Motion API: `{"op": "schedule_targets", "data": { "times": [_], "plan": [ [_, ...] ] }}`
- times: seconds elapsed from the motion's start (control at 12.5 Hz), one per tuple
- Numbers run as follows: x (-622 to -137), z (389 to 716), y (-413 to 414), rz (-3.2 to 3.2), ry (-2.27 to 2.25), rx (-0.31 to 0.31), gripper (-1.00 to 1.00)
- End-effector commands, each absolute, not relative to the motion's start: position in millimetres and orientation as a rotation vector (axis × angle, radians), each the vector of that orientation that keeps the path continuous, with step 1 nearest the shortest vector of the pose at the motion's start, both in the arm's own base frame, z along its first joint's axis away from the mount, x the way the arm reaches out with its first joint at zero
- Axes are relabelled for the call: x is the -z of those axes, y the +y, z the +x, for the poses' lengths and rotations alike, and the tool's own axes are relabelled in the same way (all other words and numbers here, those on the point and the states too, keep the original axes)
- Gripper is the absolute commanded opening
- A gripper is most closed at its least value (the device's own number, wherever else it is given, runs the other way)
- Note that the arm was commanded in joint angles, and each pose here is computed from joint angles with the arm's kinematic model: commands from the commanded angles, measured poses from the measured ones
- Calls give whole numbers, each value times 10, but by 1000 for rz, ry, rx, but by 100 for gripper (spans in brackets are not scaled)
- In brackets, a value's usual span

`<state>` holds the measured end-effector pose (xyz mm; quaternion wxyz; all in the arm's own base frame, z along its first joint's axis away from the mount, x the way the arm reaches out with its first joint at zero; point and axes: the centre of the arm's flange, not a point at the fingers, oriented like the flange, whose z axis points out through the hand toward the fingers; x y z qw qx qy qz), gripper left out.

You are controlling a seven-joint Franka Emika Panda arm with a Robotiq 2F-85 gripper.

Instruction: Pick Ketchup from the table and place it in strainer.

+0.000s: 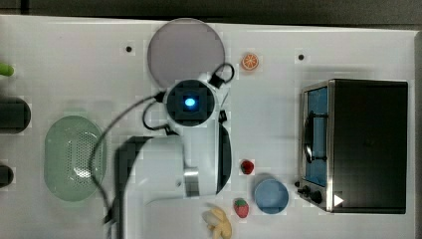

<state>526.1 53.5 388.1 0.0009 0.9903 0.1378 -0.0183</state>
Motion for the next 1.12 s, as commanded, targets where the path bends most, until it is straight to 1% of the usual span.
{"op": "schedule_targets", "data": {
  "times": [0.08, 0.24, 0.56, 0.8, 0.88, 1.04, 1.12],
  "plan": [
    [-4359, 5213, 1252, 3100, 499, 18, 21],
    [-4393, 5090, 1732, 3117, 362, 19, 21],
    [-4143, 4776, 2688, 3153, 42, 66, 21],
    [-3842, 4610, 3319, 3232, -93, 57, 21],
    [-3711, 4565, 3475, 3255, -144, 73, 21],
    [-3415, 4488, 3692, 3278, -178, 129, 21],
    [-3279, 4471, 3774, 3292, -166, 134, 21]
  ]
}}
